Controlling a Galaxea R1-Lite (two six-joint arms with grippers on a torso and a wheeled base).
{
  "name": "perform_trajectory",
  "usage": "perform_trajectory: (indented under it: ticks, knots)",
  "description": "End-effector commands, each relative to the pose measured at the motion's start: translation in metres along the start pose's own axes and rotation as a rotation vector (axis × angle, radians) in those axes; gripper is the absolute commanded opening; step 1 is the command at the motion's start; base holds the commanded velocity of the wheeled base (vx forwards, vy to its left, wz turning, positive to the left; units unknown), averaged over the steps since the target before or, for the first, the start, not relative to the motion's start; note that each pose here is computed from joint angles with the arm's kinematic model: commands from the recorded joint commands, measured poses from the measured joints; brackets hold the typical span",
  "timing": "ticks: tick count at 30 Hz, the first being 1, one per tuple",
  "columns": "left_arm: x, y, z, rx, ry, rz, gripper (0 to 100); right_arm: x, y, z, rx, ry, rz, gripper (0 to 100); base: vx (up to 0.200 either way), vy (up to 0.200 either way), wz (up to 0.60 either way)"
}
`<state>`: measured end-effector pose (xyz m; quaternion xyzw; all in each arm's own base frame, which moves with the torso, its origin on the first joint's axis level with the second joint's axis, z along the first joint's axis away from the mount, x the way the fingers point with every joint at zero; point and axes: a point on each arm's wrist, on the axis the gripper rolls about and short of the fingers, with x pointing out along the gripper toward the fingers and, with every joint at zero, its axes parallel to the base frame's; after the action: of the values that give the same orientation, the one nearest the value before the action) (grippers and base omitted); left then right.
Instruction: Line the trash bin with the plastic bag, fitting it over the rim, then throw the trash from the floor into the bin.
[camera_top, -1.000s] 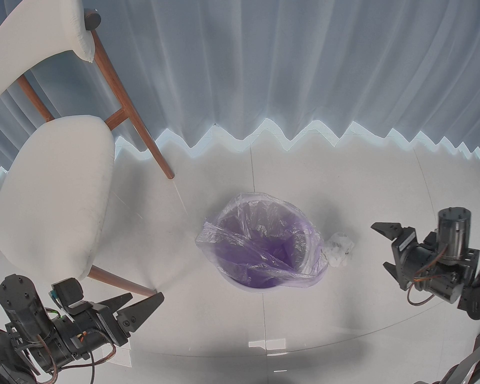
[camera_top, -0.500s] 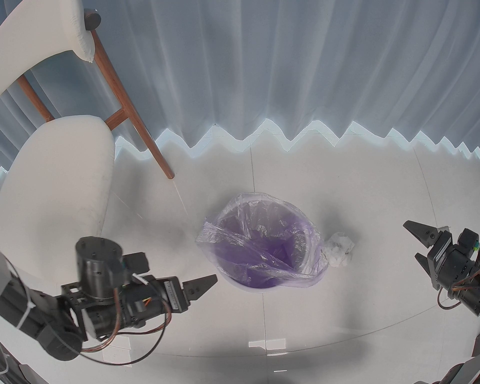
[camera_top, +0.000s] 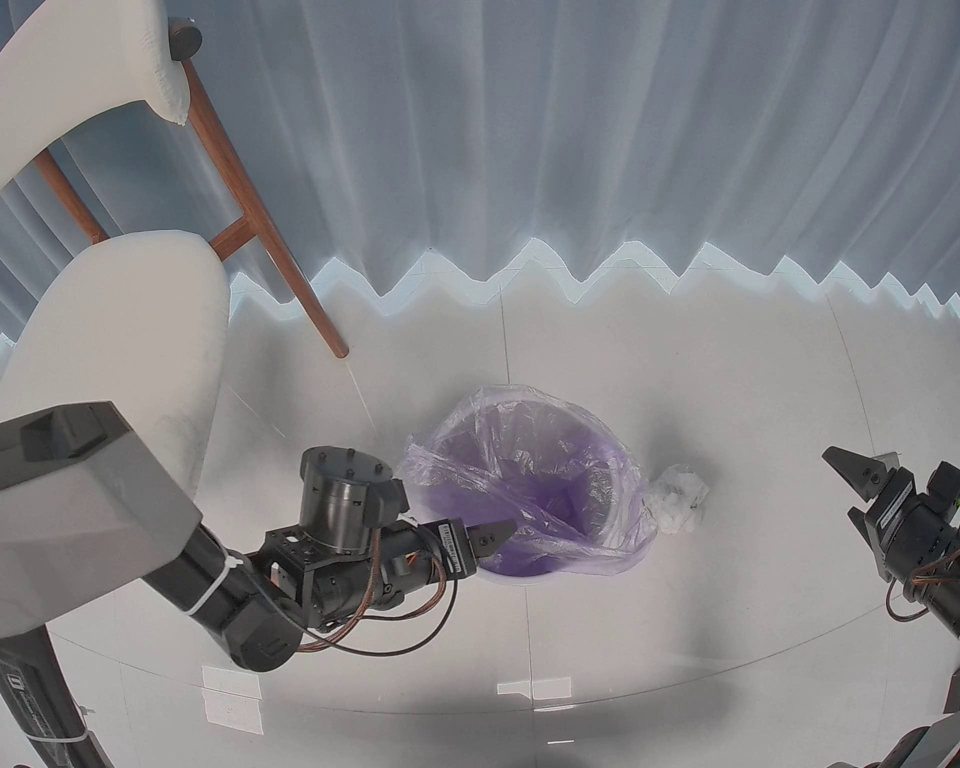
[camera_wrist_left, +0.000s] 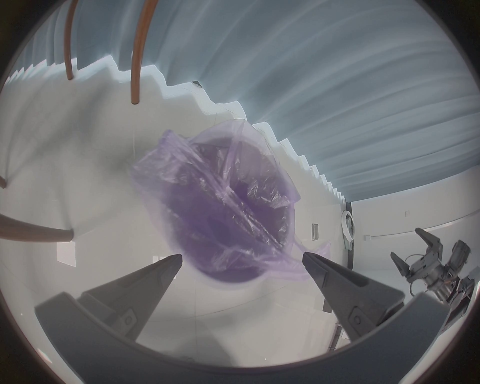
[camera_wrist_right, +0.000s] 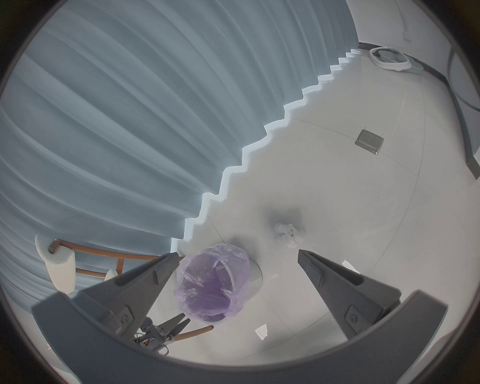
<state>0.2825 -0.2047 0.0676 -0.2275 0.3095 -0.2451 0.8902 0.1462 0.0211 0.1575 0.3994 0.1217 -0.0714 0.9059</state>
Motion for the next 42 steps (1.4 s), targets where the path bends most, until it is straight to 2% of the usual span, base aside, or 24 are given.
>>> perform_trajectory:
  ticks: [1, 5, 7, 17, 19, 32, 42]
  knots:
    - [0.029, 0.000, 0.001, -0.043, 0.030, 0.016, 100, 0.000, -0.003, -0.001, -0.013, 0.004, -0.015, 100, 0.000, 0.000, 0.00]
    - [0.018, -0.024, 0.021, -0.235, 0.113, 0.014, 100, 0.001, -0.006, -0.002, -0.012, 0.003, -0.028, 100, 0.000, 0.000, 0.00]
    - [0.013, -0.031, 0.028, -0.289, 0.163, 0.017, 100, 0.000, -0.009, -0.004, -0.015, 0.009, -0.039, 100, 0.000, 0.000, 0.00]
    - [0.017, -0.029, 0.033, -0.309, 0.163, 0.032, 100, 0.001, -0.014, -0.004, -0.013, 0.005, -0.066, 100, 0.000, 0.000, 0.00]
    - [0.022, -0.031, 0.036, -0.349, 0.151, 0.027, 100, 0.001, -0.014, -0.004, -0.013, 0.006, -0.067, 100, 0.000, 0.000, 0.00]
    - [0.038, -0.021, 0.029, -0.436, 0.176, 0.075, 100, 0.006, -0.017, -0.003, -0.010, 0.007, -0.095, 100, 0.000, 0.000, 0.00]
    - [0.052, -0.013, 0.028, -0.461, 0.177, 0.093, 100, 0.008, -0.017, -0.004, -0.012, 0.013, -0.102, 100, 0.000, 0.000, 0.00]
